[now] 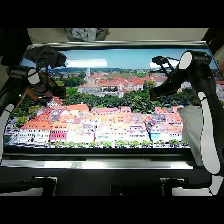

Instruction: Fold the shirts.

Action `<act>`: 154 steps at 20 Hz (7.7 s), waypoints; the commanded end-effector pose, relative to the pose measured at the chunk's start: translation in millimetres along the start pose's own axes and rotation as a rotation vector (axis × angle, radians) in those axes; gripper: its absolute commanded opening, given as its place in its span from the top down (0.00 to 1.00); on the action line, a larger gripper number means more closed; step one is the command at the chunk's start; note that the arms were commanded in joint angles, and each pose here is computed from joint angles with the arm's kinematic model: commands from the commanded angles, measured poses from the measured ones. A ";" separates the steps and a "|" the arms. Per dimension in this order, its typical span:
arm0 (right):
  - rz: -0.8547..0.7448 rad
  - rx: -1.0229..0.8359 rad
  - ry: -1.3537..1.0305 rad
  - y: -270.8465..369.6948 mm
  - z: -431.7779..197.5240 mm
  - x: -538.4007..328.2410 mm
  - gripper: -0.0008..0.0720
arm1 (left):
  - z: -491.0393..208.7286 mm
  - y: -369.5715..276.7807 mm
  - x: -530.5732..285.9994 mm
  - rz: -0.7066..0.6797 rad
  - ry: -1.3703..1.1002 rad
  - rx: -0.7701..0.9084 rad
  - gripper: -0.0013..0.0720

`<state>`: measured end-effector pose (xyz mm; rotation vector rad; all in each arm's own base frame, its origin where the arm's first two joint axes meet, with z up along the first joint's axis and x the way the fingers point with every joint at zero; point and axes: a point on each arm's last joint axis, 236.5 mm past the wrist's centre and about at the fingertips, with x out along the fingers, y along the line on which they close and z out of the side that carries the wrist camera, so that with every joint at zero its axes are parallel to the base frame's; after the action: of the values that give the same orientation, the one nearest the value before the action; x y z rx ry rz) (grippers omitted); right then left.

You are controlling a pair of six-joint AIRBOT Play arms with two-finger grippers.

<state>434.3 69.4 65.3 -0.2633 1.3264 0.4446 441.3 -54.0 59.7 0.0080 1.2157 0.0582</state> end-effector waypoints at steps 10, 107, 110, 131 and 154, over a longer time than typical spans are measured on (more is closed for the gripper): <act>-0.173 -0.015 -0.333 -39.4 77.4 -16.6 0.03 | 32.6 -52.2 18.7 -0.209 -0.098 -0.131 0.02; 0.594 0.196 0.126 193.4 -83.1 168.8 0.10 | -208.8 -78.8 76.8 -0.489 0.293 -0.315 0.95; 0.588 0.214 0.134 201.4 -81.7 173.4 0.83 | -204.6 -78.9 73.2 -0.494 0.276 -0.310 0.95; -0.517 -0.103 -0.966 19.2 -51.9 -390.4 0.93 | 9.3 73.3 -462.7 -0.258 -1.129 -0.107 0.95; 0.138 0.498 -0.435 -59.6 -52.5 102.7 0.93 | -74.1 4.4 98.4 -0.511 0.070 -0.414 0.93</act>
<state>393.9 7.6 -21.7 0.1551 1.0784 0.3135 377.4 -39.3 -18.0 -0.5848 1.1630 -0.1312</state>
